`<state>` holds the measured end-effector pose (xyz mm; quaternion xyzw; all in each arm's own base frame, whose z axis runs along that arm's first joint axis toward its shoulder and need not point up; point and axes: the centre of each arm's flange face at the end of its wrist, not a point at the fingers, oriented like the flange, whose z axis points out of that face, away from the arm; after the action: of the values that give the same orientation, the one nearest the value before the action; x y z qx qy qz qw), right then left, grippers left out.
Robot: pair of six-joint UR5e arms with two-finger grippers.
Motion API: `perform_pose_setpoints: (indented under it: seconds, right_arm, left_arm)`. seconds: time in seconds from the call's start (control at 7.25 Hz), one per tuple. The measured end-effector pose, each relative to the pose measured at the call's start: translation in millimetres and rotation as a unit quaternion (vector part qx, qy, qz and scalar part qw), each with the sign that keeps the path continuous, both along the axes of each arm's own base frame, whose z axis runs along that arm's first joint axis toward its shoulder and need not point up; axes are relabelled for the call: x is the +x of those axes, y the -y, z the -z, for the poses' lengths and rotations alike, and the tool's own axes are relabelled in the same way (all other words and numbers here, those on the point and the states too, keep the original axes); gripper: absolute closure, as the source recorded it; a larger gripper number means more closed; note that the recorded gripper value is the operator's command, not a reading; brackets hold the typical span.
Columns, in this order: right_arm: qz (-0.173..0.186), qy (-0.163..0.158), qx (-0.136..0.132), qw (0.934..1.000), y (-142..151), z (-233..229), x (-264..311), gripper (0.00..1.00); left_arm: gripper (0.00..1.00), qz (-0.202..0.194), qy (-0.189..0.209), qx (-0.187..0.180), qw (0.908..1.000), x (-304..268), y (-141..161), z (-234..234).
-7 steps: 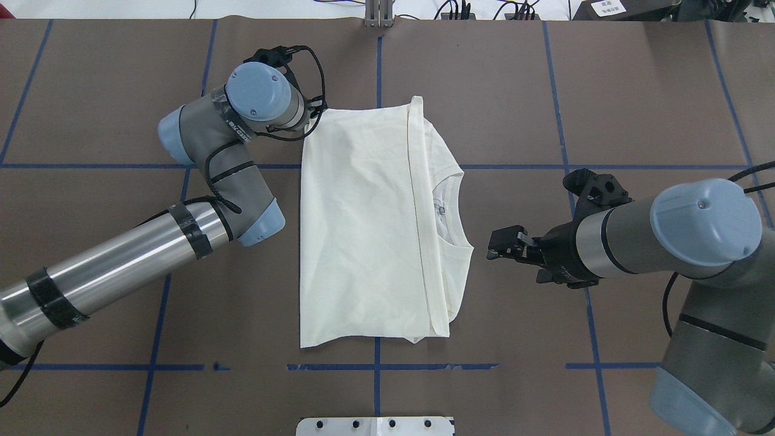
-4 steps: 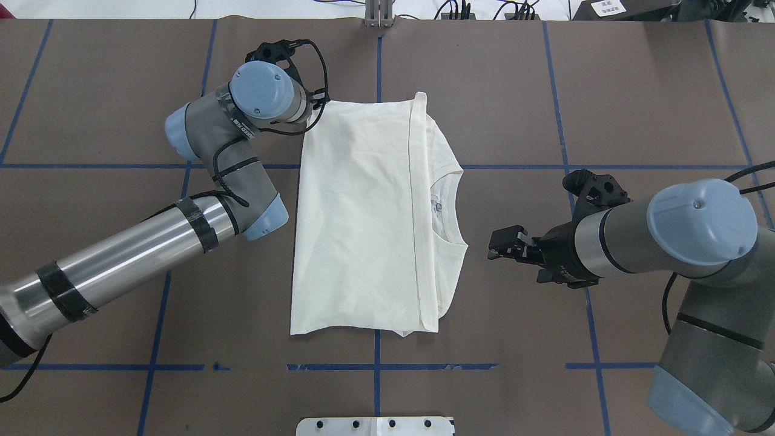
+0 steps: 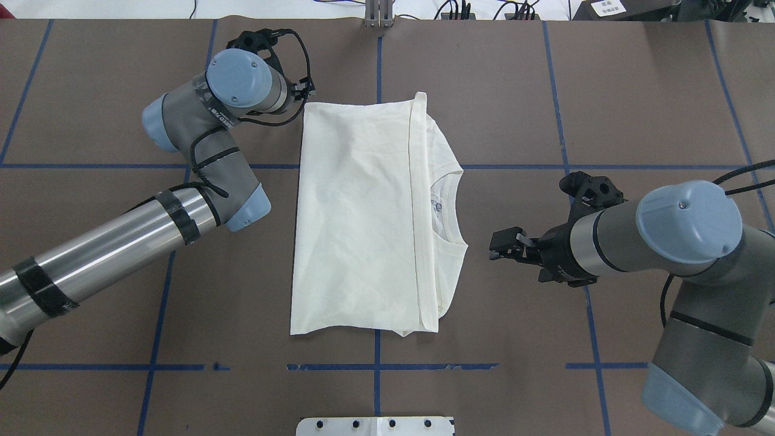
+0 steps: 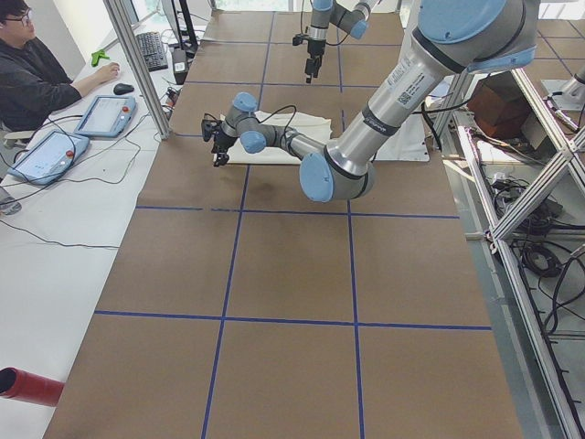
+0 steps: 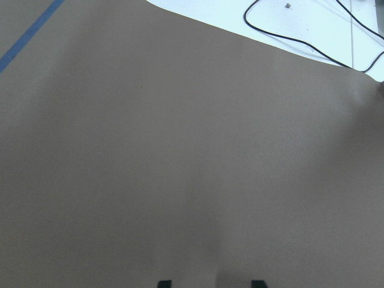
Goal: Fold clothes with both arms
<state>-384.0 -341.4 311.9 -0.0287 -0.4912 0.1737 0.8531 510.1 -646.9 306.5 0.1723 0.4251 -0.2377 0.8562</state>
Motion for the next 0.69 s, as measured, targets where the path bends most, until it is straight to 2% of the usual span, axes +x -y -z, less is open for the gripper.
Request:
perform_pose_setpoints:
  seconds: [0.28,0.41,0.69]
  right_arm:
    - [0.011,-0.026,0.018,0.9994,10.2,-0.3,-22.6,0.00]
    - [0.022,-0.051,0.027,0.9981,12.9,12.1,-42.2,0.00]
    - [0.049,-0.108,0.060,0.9912,2.3,51.0,-98.2,0.00]
  left_arm:
    - [0.00,-0.042,-0.023,-0.005,0.9988,-28.9,-38.0,2.1]
    - [0.00,-0.054,-0.026,-0.011,0.9981,-43.1,-55.6,17.1]
    - [0.00,-0.085,-0.026,-0.021,0.9958,-79.3,-104.7,46.8]
